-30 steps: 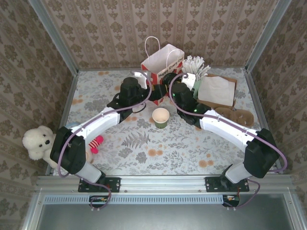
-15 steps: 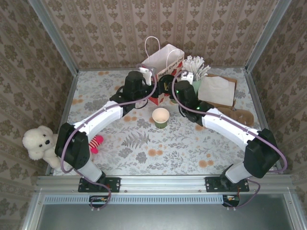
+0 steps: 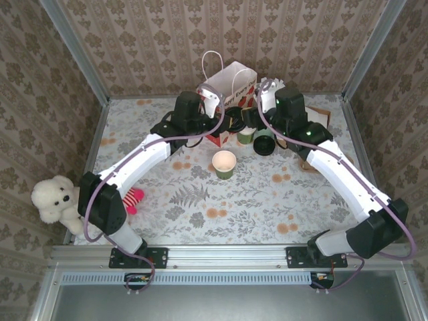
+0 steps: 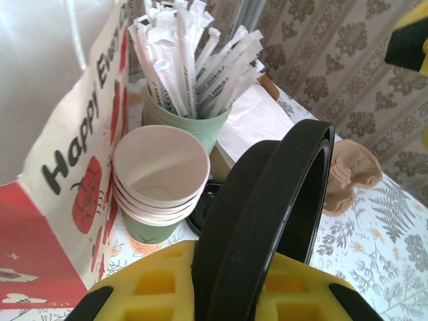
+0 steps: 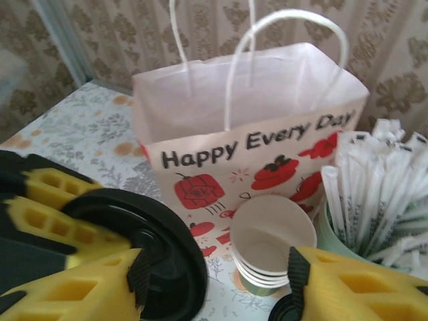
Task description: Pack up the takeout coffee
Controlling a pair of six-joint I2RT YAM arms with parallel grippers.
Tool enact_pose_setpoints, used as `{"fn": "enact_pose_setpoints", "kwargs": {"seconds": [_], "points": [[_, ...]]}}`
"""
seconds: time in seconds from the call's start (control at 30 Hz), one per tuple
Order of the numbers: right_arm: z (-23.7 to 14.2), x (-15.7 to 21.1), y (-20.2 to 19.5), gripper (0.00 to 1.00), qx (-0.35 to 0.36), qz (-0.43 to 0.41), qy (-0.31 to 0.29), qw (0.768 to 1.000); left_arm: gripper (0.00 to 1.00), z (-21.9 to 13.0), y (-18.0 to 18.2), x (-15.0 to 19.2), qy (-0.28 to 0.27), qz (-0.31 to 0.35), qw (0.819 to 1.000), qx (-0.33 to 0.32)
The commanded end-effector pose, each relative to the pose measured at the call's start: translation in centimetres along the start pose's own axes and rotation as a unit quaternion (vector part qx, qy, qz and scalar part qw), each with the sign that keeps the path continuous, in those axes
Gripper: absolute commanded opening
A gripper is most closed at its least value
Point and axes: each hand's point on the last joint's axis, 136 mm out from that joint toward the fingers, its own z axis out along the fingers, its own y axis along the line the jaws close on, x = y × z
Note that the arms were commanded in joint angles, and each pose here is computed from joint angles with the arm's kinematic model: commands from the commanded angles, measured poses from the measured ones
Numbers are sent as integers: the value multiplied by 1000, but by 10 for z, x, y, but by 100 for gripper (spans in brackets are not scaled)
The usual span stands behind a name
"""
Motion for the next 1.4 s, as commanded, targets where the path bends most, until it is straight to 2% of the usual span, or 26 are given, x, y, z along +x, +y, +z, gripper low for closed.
{"fn": "enact_pose_setpoints", "kwargs": {"seconds": [0.0,0.13,0.27,0.4,0.57,0.9,0.93,1.0,1.13,1.17,1.2,1.3,1.33,1.37], "points": [[5,23,15,57,-58,-62,61,995,11,0,-12,-3,14,36,999,34],[4,24,23,57,-89,-81,78,990,12,1,-18,-6,8,34,998,50],[7,29,11,57,-68,-94,93,989,12,0,-21,-9,2,35,998,58],[9,31,10,51,-72,-90,103,988,12,-2,-26,-9,2,40,997,73],[14,30,8,39,-68,-99,99,988,13,-2,-31,-10,-2,42,995,87],[15,27,15,5,-86,-114,89,986,16,-3,-46,-14,-3,59,989,132],[14,27,15,1,-86,-120,88,985,18,-5,-47,-15,-4,64,989,134],[11,25,15,0,-84,-134,81,984,29,-12,-50,-16,-6,67,987,143],[6,12,3,0,-44,-180,41,982,67,-30,-49,-14,-16,63,984,168],[5,11,1,0,-39,-196,38,979,74,-34,-45,-14,-19,55,984,168],[3,9,-1,0,-33,-209,37,977,78,-36,-41,-13,-19,49,984,168],[-2,5,-4,0,-21,-270,13,963,81,-46,-12,-19,-34,8,991,132],[-4,1,-3,0,-16,-288,-10,958,82,-50,2,-27,-55,-7,993,103],[-11,-6,1,0,-19,-312,-42,949,85,-52,26,-36,-79,-31,995,45]]}}
